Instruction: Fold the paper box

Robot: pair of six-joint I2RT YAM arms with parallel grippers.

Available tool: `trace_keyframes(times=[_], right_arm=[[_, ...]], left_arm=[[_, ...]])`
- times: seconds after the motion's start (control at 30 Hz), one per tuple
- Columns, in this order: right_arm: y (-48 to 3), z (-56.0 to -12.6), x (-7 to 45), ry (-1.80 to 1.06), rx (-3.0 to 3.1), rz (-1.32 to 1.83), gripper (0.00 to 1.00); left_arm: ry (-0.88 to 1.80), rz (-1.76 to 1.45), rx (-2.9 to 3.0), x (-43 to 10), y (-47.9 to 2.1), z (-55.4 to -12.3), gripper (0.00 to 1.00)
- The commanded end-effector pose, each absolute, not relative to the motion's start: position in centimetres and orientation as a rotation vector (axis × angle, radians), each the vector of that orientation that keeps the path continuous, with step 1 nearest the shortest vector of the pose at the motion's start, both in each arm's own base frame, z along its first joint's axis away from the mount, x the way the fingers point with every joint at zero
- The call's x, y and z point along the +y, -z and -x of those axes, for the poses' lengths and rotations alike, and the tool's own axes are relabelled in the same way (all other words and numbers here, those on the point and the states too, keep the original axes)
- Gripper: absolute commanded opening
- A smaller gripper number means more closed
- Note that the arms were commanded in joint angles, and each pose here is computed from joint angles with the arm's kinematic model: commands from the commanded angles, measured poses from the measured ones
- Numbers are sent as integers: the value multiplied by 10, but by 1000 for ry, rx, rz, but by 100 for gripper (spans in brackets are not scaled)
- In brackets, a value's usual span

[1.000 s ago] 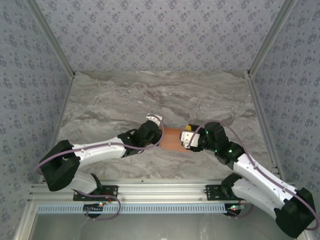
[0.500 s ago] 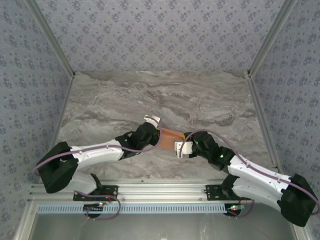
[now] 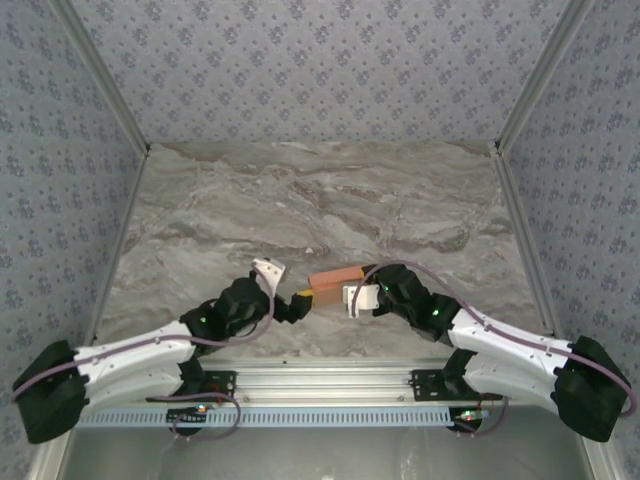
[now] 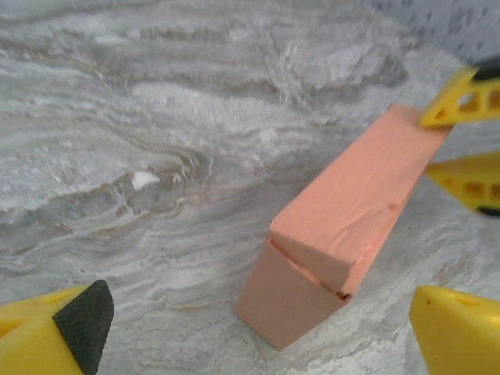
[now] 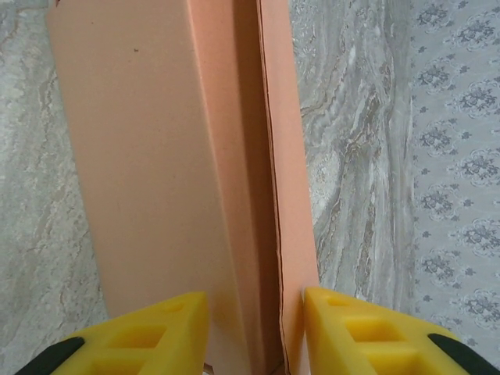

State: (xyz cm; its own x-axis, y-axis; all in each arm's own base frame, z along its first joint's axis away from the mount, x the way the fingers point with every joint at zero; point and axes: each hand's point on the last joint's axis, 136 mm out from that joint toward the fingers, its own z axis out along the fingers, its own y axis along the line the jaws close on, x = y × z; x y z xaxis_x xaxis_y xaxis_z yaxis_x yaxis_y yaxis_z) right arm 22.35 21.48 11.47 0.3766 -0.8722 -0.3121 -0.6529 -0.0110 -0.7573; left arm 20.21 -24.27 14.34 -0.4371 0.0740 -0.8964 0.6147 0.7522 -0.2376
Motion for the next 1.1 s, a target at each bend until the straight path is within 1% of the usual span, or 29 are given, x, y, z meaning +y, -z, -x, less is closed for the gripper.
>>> trace_keyframes(times=[0.0, 0.07, 0.17, 0.47, 0.53, 0.73, 0.8, 0.83, 0.87, 0.93, 0.97, 1.07], right_arm=[[-81, -207, 204, 284, 1397, 1859, 38], [-83, -208, 204, 292, 1395, 1862, 38], [-82, -207, 203, 288, 1396, 1865, 38], [-80, -206, 206, 262, 1412, 1863, 37], [-80, -207, 205, 267, 1420, 1862, 37], [-86, -214, 206, 214, 1466, 1810, 39], [-92, -213, 209, 164, 1472, 1790, 41], [-95, -211, 210, 128, 1469, 1787, 44], [-100, -207, 213, 64, 1466, 1774, 48], [-118, -198, 223, -109, 1463, 1704, 62], [-132, -191, 228, -219, 1452, 1668, 65], [-177, -192, 232, -450, 1471, 1461, 65]], left_arm=[[730, -430, 1926, -236, -170, -213, 99], [817, -390, 1957, -238, -172, -217, 99], [867, -285, 2072, -239, -159, -229, 99], [1033, -350, 2272, -282, -120, -230, 99], [1019, -340, 2278, -279, -114, -231, 99], [842, -297, 2282, -250, -79, -232, 99], [767, -314, 2306, -242, -65, -232, 99], [747, -332, 2312, -241, -61, -233, 99], [728, -341, 2321, -240, -55, -233, 99], [709, -323, 2334, -238, -48, -234, 99], [707, -316, 2336, -237, -46, -235, 99], [697, -312, 2342, -237, -44, -236, 99]])
